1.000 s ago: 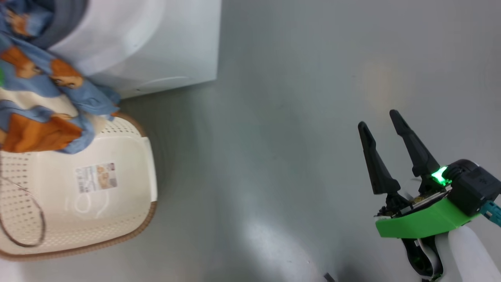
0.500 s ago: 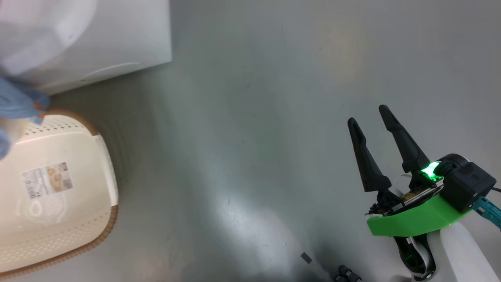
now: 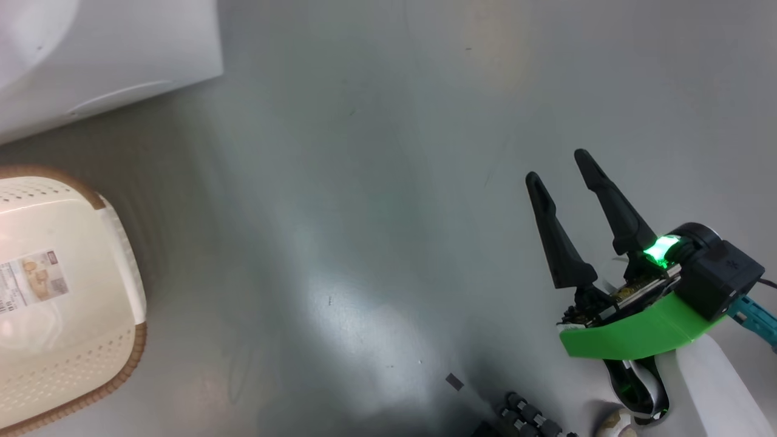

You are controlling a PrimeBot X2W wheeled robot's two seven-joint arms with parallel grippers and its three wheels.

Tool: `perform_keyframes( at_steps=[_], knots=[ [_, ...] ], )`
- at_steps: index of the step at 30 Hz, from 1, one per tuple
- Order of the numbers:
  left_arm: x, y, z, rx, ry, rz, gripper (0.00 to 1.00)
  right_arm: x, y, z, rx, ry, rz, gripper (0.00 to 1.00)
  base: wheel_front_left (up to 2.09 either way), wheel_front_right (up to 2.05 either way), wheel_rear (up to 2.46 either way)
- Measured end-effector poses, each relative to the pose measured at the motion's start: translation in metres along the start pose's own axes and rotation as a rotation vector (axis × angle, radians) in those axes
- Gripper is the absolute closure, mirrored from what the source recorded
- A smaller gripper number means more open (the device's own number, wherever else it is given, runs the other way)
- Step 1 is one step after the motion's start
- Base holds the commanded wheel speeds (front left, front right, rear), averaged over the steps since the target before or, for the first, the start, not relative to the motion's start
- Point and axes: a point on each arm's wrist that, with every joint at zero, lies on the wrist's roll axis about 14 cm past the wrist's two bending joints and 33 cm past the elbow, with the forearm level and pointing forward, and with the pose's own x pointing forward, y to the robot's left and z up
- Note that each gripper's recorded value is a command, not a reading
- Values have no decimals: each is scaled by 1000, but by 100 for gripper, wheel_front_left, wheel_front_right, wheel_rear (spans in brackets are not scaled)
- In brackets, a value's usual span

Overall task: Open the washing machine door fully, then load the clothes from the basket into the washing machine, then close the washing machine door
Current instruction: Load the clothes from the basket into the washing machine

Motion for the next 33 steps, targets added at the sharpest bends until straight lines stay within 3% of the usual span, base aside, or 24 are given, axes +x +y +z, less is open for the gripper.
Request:
perform_keyframes(
  at_steps=[6,10,20,21,24,26,33],
  knots=[
    [14,-1,39,45,-201,3,100,-1,-5,-2,-8,9,-14,0,0,0,0],
    [18,1,26,39,-166,15,100,0,-6,-4,-11,14,-18,0,0,0,0],
    [6,10,-45,-64,109,23,100,8,0,-9,8,14,0,0,0,0,0],
    [3,11,-49,-70,123,23,96,9,1,-9,10,12,4,0,0,0,0],
    [-4,11,-54,-111,146,28,30,11,5,-8,18,5,17,0,0,0,0],
    [-10,11,-56,-124,159,23,2,11,7,-5,18,-2,25,0,0,0,0],
    [-33,16,-59,-133,169,26,0,12,12,7,14,-35,46,0,0,0,0]
  ],
)
